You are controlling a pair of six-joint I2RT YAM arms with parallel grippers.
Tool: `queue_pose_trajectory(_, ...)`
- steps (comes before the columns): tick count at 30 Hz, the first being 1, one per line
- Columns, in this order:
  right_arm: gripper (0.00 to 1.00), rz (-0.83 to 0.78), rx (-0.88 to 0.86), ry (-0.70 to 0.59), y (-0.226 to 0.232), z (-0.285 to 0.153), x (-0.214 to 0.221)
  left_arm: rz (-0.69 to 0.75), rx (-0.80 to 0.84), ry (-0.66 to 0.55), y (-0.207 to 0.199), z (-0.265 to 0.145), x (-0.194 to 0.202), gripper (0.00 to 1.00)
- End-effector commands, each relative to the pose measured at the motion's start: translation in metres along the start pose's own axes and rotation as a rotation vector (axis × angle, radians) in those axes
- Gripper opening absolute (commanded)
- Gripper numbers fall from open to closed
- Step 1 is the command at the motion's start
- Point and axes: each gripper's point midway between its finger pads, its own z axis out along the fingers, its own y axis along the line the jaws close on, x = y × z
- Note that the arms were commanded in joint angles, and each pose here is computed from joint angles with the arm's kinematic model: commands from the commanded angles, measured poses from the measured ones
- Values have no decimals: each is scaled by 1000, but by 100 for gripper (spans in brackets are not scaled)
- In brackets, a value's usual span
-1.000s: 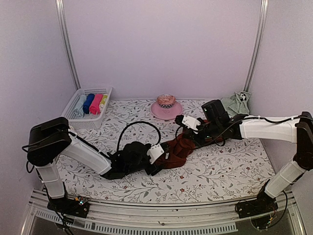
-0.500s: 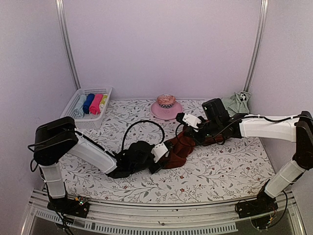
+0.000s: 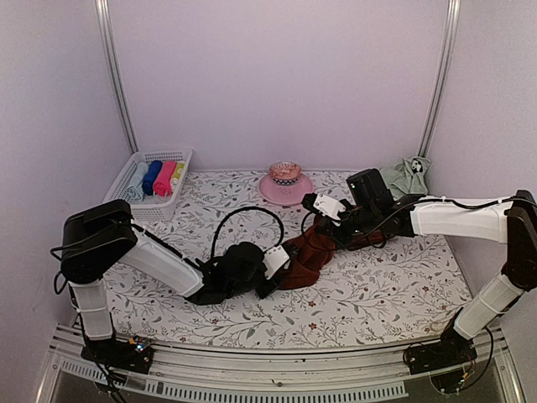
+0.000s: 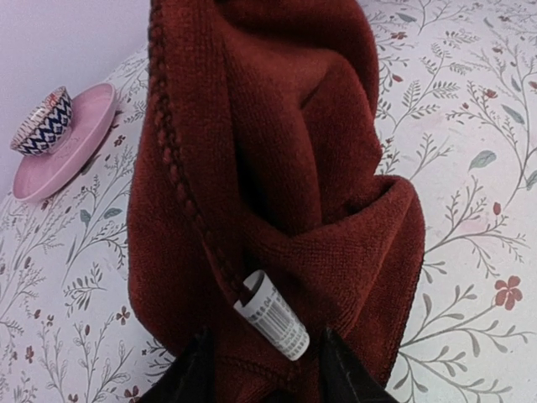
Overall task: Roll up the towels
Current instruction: Pass from the right arm to the left
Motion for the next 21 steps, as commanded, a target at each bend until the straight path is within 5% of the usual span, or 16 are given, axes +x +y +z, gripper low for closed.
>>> queue_pose_trajectory(1, 2, 13, 27, -19, -10, 0, -9, -11, -13, 13, 1, 5, 0, 39)
queue_pose_trajectory(21, 2, 13, 26, -16, -10, 0, -7, -16, -23, 59, 7, 11, 6, 39)
